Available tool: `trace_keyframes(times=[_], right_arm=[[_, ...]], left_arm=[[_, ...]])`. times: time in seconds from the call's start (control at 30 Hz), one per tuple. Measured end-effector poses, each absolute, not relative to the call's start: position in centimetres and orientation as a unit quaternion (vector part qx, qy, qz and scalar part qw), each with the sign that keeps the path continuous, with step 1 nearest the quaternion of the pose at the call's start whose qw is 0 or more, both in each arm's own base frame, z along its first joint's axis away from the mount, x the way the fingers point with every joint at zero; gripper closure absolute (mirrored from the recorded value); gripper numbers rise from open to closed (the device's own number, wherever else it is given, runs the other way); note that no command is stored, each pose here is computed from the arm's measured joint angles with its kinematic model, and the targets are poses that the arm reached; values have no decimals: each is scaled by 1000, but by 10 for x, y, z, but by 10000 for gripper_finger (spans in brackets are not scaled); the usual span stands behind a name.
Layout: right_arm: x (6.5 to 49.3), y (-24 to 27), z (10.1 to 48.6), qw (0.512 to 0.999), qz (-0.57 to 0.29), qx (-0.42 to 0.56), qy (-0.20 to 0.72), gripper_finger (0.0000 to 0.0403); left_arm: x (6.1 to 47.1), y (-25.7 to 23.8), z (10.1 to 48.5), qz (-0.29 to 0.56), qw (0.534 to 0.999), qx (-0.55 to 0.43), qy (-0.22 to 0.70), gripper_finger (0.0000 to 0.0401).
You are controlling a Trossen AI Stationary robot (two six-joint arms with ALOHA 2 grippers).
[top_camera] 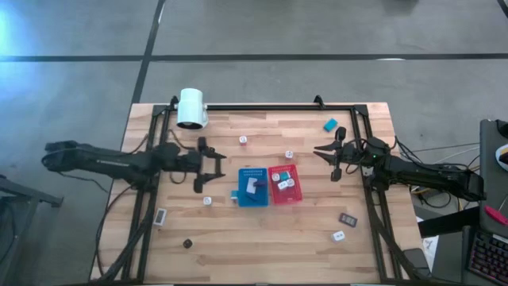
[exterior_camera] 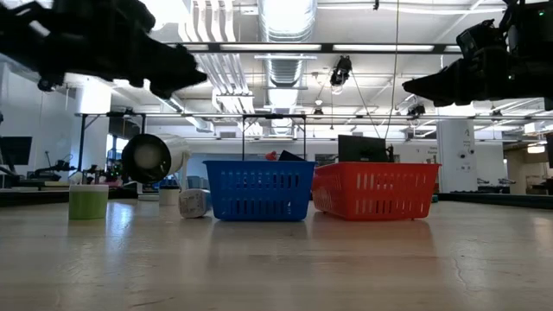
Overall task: Sort adapters and digital timers
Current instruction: Put the black timer into the blue bin
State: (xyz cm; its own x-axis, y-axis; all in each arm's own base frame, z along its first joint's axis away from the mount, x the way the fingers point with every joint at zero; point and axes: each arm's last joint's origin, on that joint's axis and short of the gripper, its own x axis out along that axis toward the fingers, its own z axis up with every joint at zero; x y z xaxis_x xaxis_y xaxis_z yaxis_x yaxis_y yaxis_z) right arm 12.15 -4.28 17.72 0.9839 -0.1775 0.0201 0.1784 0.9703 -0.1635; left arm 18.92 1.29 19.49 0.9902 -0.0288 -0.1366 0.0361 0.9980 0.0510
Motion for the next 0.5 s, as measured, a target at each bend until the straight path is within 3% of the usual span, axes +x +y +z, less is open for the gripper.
trace_keyframes(times=[0.33,0.5], right_arm=[[122,-43,177,993,-89,-81,-2,346],[122,-43,177,993,-89,-81,-1,346]], left_arm=[[273,5,175,-92,979,-1,180,115],[303,4,160,-96,954,-19,285,115]])
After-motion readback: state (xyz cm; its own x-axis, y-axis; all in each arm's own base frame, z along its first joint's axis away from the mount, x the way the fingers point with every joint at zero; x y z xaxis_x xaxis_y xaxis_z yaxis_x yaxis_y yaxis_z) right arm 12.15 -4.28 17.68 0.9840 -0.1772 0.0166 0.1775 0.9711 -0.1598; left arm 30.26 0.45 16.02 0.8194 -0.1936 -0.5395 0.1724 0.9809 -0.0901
